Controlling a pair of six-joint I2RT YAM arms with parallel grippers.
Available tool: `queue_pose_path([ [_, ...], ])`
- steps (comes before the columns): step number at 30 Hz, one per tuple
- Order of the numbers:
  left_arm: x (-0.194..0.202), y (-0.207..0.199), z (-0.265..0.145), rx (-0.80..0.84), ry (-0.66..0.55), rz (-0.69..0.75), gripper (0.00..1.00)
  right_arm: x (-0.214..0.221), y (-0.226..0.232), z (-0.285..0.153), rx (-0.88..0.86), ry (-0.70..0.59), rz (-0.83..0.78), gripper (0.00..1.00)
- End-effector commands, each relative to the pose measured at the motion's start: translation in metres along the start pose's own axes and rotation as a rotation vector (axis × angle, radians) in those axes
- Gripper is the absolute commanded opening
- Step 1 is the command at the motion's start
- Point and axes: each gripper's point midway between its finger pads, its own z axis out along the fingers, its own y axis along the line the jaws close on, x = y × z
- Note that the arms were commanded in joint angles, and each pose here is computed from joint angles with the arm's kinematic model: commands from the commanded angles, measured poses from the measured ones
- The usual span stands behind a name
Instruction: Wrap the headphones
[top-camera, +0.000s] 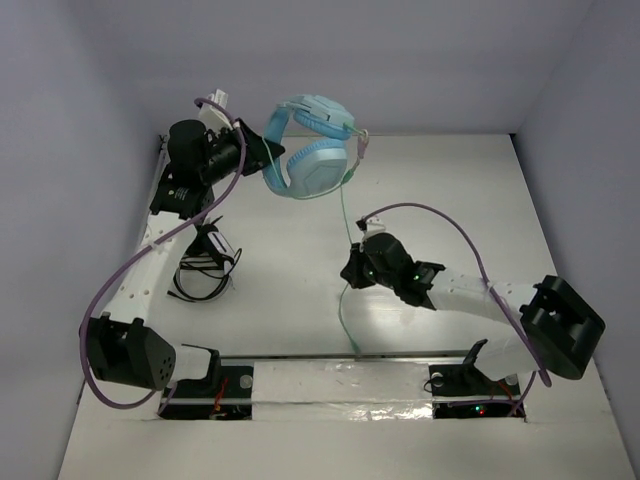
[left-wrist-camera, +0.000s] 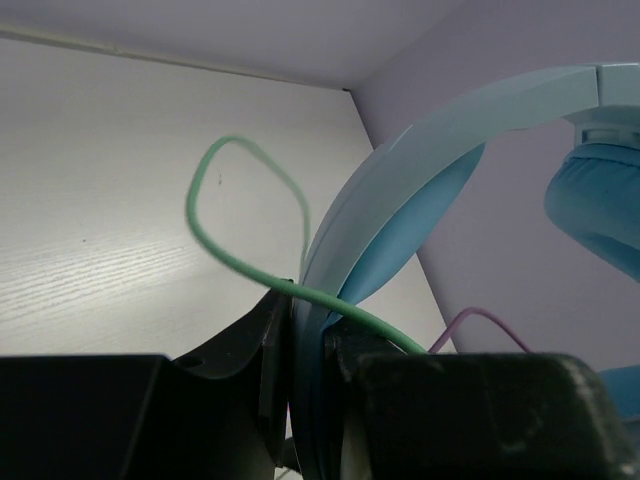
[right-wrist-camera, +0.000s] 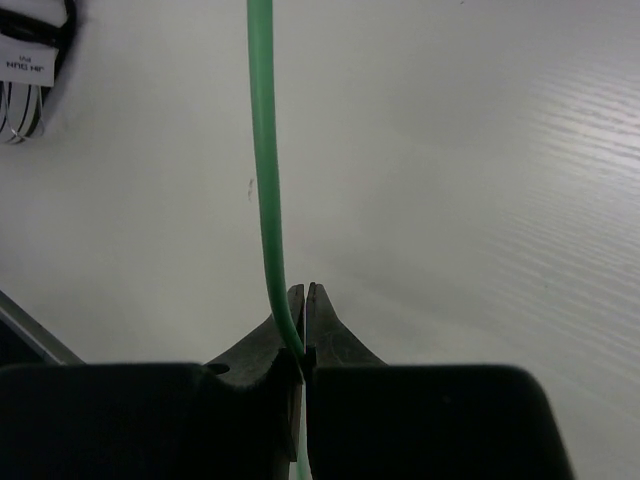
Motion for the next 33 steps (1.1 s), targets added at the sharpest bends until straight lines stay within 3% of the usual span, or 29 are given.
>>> queue_pose_path([
  [1,-0.049,-0.034,-0.008,0.074,-0.181,0.015,0.00,-0.015,0.026,0.001,-0.051,-0.058,0.006,0.00],
  [11,-0.048,0.036,-0.002,-0.191,-0.307,-0.009,0.00,0.006,0.069,-0.011,-0.092,-0.011,-0.038,0.00],
  [16,-0.017,0.059,0.000,-0.284,-0.162,0.055,0.00,0.003,0.050,-0.020,0.012,-0.044,-0.029,0.00],
  [18,0.001,0.059,0.001,-0.296,-0.035,0.083,0.00,-0.002,0.037,-0.020,0.079,-0.074,-0.048,0.00],
  [22,0.049,0.068,-0.016,-0.294,0.161,0.151,0.00,-0.048,0.019,-0.015,0.181,-0.186,-0.058,0.00],
  [28,0.092,0.073,-0.043,-0.281,0.282,0.182,0.00,-0.126,-0.044,-0.033,0.313,-0.345,0.019,0.00],
  [33,0.104,0.066,-0.048,-0.224,0.316,0.179,0.00,-0.146,-0.060,-0.046,0.330,-0.380,0.038,0.00],
])
